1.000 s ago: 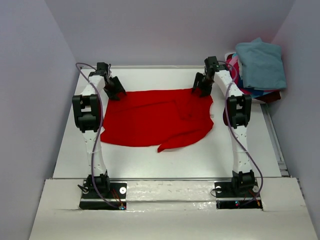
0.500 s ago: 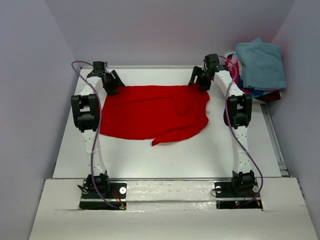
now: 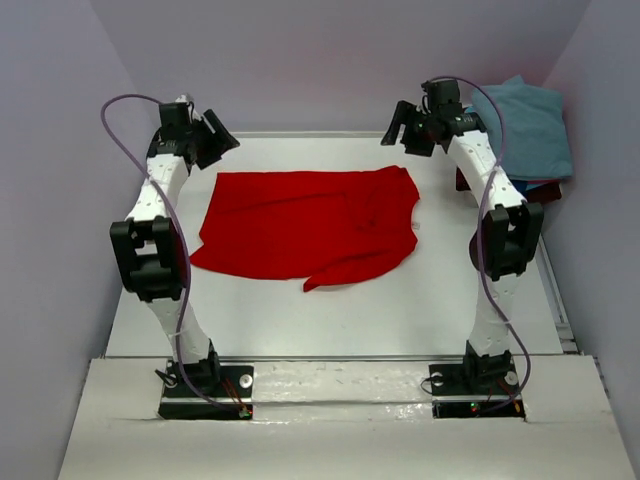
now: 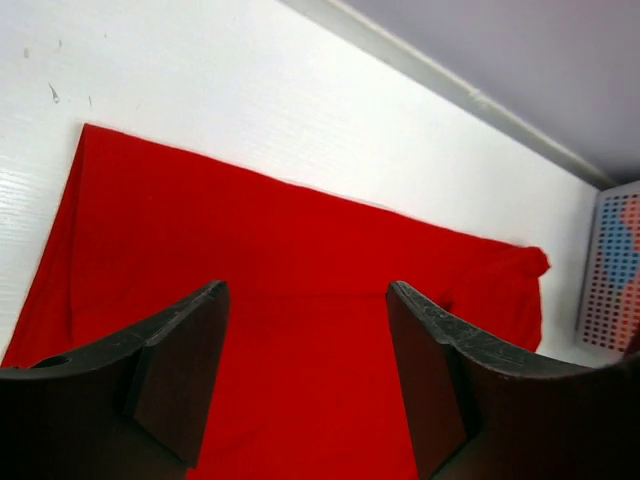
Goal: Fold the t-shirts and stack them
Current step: Fold the tshirt
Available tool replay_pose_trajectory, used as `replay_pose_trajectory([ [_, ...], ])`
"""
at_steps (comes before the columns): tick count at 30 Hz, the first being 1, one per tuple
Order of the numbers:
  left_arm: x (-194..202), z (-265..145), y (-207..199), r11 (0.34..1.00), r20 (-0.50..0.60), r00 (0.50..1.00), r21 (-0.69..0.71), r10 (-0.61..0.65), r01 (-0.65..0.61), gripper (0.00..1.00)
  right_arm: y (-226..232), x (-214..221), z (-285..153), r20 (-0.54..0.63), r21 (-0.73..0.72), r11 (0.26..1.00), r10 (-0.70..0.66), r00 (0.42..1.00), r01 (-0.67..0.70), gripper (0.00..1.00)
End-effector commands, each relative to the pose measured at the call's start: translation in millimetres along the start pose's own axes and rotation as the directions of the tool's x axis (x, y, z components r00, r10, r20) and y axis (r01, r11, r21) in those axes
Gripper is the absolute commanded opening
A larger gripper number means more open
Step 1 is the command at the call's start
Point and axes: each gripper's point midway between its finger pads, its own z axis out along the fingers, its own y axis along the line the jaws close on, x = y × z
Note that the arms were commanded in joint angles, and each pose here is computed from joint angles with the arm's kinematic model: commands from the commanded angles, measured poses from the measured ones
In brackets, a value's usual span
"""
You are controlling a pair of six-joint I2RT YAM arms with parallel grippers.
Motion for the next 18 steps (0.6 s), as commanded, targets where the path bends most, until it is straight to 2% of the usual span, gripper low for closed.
replay_pose_trajectory([
  [1, 6.2, -51.1, -22.6, 1.000, 0.050, 0.999, -0.029, -0.002, 0.003, 0.75, 17.1, 61.2, -14.4, -0.141, 0.015, 1.000, 0.006, 0.990, -0.004, 0.79],
  [2, 24.5, -52.3, -13.5, 0.998, 0.013, 1.000, -0.070, -0.006, 0.007, 0.75, 4.2, 87.8, -12.2, -0.201, 0.045, 0.999, 0.032, 0.979, -0.024, 0.78],
  [3, 35.2, -56.1, -15.5, 0.998, -0.008, 1.000, -0.070, 0.004, -0.005, 0.75, 16.5, 85.6, -19.1, -0.189, 0.014, 1.000, 0.016, 0.982, -0.013, 0.78],
  [5, 48.2, -70.7, -13.9, 0.995, -0.012, 1.000, -0.098, 0.028, -0.029, 0.76, 12.0, 122.9, -26.3, -0.276, 0.017, 0.999, 0.044, 0.960, -0.041, 0.72],
  [6, 67.2, -77.1, -6.4, 0.993, -0.037, 0.999, -0.117, 0.026, -0.030, 0.76, 8.3, 149.9, -26.5, -0.336, 0.030, 0.998, 0.056, 0.940, -0.048, 0.70],
  [7, 81.6, -73.2, 3.4, 0.991, -0.069, 0.998, -0.132, 0.012, -0.021, 0.76, 15.9, 149.7, -31.1, -0.335, 0.008, 0.999, 0.045, 0.941, -0.044, 0.68],
  [10, 108.2, -89.1, 18.4, 0.988, -0.096, 0.995, -0.155, 0.005, -0.020, 0.76, 16.6, 201.0, -45.3, -0.435, 0.017, 1.000, 0.028, 0.900, -0.023, 0.64],
  [12, 128.5, -91.6, 31.4, 0.984, -0.128, 0.992, -0.175, -0.006, -0.016, 0.76, 29.1, 220.5, -56.9, -0.462, -0.001, 1.000, -0.008, 0.887, 0.009, 0.63],
  [18, 155.2, -93.9, 46.0, 0.982, -0.172, 0.985, -0.190, -0.026, -0.007, 0.76, 51.3, 264.9, -81.0, -0.512, -0.045, 0.999, -0.033, 0.859, 0.012, 0.62],
])
